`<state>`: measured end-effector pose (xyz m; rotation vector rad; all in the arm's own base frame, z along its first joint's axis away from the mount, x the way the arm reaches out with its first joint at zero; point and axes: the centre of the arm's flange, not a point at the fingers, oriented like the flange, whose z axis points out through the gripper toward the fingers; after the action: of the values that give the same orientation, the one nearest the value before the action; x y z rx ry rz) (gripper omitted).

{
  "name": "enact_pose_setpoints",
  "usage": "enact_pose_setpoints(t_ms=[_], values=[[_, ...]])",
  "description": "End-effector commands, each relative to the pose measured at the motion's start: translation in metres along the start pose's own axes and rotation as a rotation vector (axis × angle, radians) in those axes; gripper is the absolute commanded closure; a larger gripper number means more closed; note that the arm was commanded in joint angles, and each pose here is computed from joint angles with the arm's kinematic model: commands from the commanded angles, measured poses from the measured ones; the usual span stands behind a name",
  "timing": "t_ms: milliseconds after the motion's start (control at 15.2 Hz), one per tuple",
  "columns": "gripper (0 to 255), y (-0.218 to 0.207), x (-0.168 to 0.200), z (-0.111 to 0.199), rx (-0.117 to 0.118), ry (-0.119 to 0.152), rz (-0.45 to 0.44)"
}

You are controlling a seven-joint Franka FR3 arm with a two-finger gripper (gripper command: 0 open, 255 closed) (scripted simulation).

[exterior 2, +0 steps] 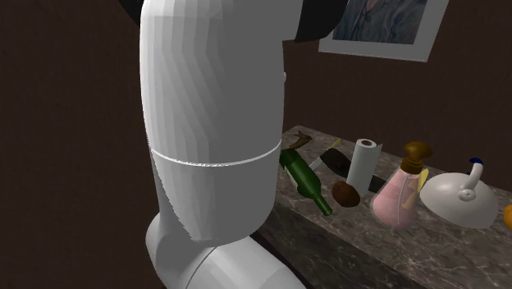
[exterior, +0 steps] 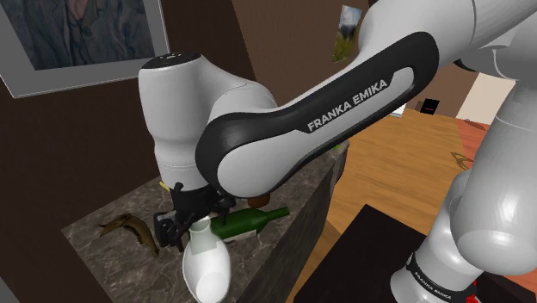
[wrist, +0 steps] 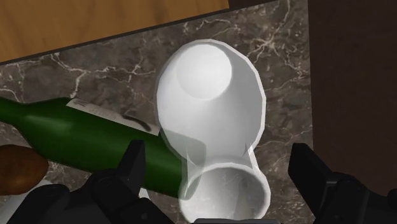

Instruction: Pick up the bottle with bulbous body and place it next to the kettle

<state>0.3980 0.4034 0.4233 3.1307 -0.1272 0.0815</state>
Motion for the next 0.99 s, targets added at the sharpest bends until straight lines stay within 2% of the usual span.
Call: enact_pose_setpoints(t_ms=[0, 66, 660, 924], values=[[0, 0.0, 0.0, 0.0, 0.0, 0.0, 0.0], [255, 0.0, 0.0, 0.0, 0.0, 0.0, 0.0], [255, 0.0, 0.0, 0.0, 0.0, 0.0, 0.0], [255, 0.0, 0.001, -0.021, 0.0, 0.0, 0.0]])
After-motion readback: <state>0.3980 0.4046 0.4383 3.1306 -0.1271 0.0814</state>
